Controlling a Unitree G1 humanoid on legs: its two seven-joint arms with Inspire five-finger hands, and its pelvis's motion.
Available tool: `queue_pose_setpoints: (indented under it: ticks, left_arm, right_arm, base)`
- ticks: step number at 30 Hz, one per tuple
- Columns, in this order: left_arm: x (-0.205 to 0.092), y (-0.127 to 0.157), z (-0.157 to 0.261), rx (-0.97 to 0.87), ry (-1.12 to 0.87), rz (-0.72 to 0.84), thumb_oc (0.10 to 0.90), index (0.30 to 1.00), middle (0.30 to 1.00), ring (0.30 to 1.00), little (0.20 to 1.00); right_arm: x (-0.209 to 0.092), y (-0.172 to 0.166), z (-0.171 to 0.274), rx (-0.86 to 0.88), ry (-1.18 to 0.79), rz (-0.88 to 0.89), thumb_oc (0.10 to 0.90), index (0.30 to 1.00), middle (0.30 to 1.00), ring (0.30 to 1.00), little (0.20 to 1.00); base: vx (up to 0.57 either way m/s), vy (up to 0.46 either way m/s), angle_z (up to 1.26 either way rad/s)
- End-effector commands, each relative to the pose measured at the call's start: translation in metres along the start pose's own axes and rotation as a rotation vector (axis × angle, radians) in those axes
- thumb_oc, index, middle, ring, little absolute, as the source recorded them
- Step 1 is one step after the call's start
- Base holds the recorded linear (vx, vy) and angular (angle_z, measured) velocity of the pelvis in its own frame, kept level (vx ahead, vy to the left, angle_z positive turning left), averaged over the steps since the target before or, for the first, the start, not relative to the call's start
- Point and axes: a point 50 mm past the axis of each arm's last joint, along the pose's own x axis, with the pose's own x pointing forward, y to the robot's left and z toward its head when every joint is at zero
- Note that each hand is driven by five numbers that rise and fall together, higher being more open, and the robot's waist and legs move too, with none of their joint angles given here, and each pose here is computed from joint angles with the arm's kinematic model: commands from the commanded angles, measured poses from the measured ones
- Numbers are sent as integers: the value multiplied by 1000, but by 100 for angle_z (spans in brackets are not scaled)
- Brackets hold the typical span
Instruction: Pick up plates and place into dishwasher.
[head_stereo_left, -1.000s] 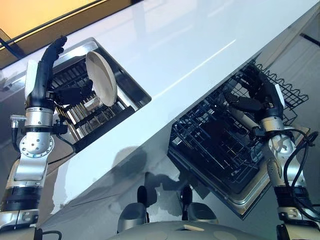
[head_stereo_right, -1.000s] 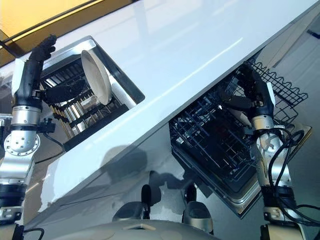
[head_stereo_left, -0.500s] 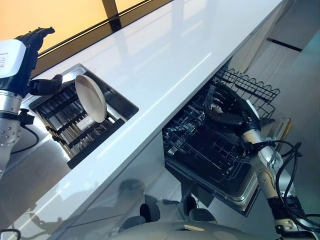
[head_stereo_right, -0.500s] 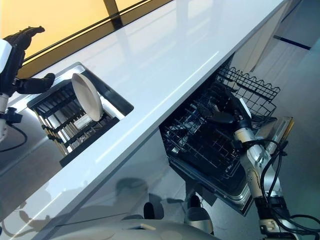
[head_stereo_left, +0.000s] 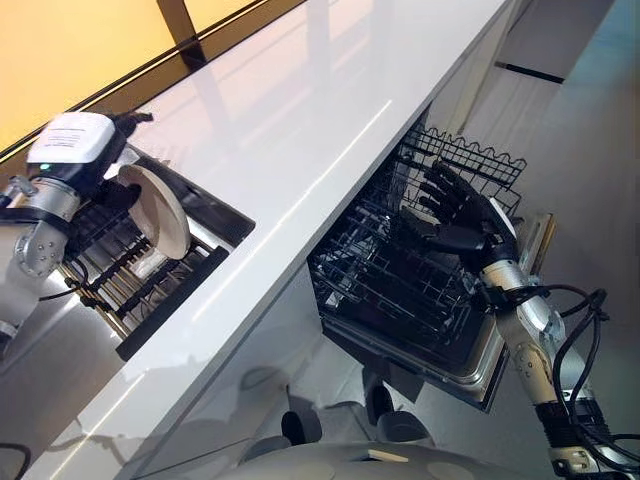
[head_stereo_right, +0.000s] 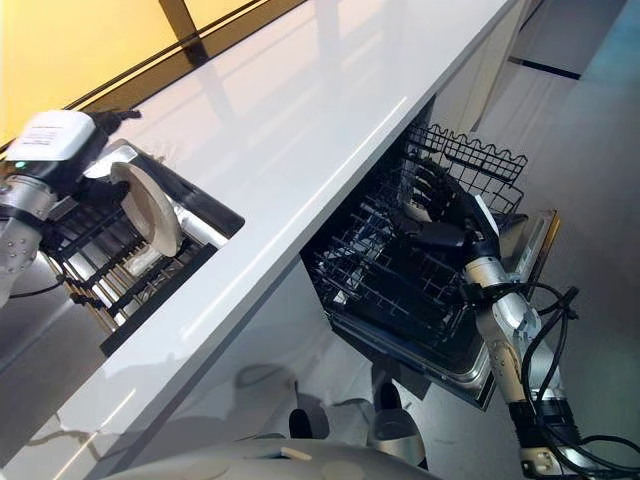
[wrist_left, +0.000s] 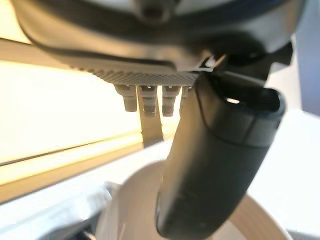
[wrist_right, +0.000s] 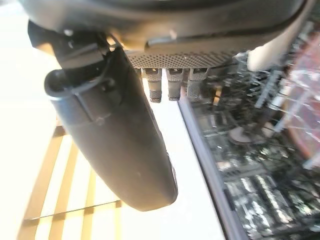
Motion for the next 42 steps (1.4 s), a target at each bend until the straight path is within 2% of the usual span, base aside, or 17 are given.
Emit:
queue_pose_setpoints:
  ticks: [1, 10, 17, 23, 24, 25, 26, 32, 33, 35, 37, 41, 42]
  left_arm:
    - [16, 67, -14, 101, 69, 205, 800, 900, 900, 900, 900]
    - [23, 51, -13, 299, 92, -45, 800, 900, 900, 900, 900]
    - [23, 52, -28, 486, 162, -209, 800, 900, 900, 900, 900]
    - [24, 55, -29, 578, 172, -242, 800, 900, 900, 900, 900]
    - [25, 55, -29, 591, 167, -239, 665, 785, 785, 785, 765]
    - [25, 55, -29, 616, 157, -232, 202, 387, 387, 387, 302]
    - [25, 55, -28, 636, 149, -221, 100, 300, 300, 300, 200]
    - [26, 72, -20, 723, 99, -59, 100, 300, 300, 300, 200]
    - [26, 75, -16, 741, 72, -17, 130, 326, 326, 326, 230]
    - [25, 80, -10, 742, 35, 51, 100, 300, 300, 300, 200]
    - [24, 80, -6, 747, 9, 85, 136, 331, 331, 331, 236]
    - [21, 79, 5, 745, -67, 158, 147, 340, 340, 340, 247]
    - [20, 78, 10, 741, -102, 177, 100, 300, 300, 300, 200]
  right_arm:
    - [12, -2, 76, -66, -397, 16, 800, 900, 900, 900, 900]
    - [7, -11, 89, -75, -461, -43, 800, 900, 900, 900, 900]
    - [8, -12, 93, -81, -458, -38, 800, 900, 900, 900, 900]
    - [10, -11, 93, -79, -451, -31, 800, 900, 900, 900, 900]
    - [10, -11, 93, -78, -450, -31, 800, 900, 900, 900, 900]
    - [11, -11, 93, -79, -448, -29, 800, 900, 900, 900, 900]
    - [11, -12, 94, -80, -448, -29, 800, 900, 900, 900, 900]
    - [10, -11, 94, -75, -446, -23, 800, 900, 900, 900, 900]
    - [10, -12, 94, -72, -446, -25, 800, 900, 900, 900, 900]
    - [9, -12, 93, -65, -448, -26, 800, 900, 900, 900, 900]
    - [9, -11, 93, -63, -450, -30, 800, 900, 900, 900, 900]
    - [9, -10, 93, -60, -452, -33, 800, 900, 900, 900, 900]
    - [9, -9, 93, -56, -451, -32, 800, 900, 900, 900, 900]
  base:
    - [19, 10, -13]
    - [8, 0, -2]
    - [1, -4, 0]
    - [-1, -8, -1]
    - [0, 0, 0]
    - [0, 0, 0]
    - [0, 0, 0]
    - [-5, -30, 0]
    - [-8, -43, 1]
    - [-10, -47, 2]
    - [-13, -42, 2]
    - [-13, -41, 4]
    - [-17, -35, 6]
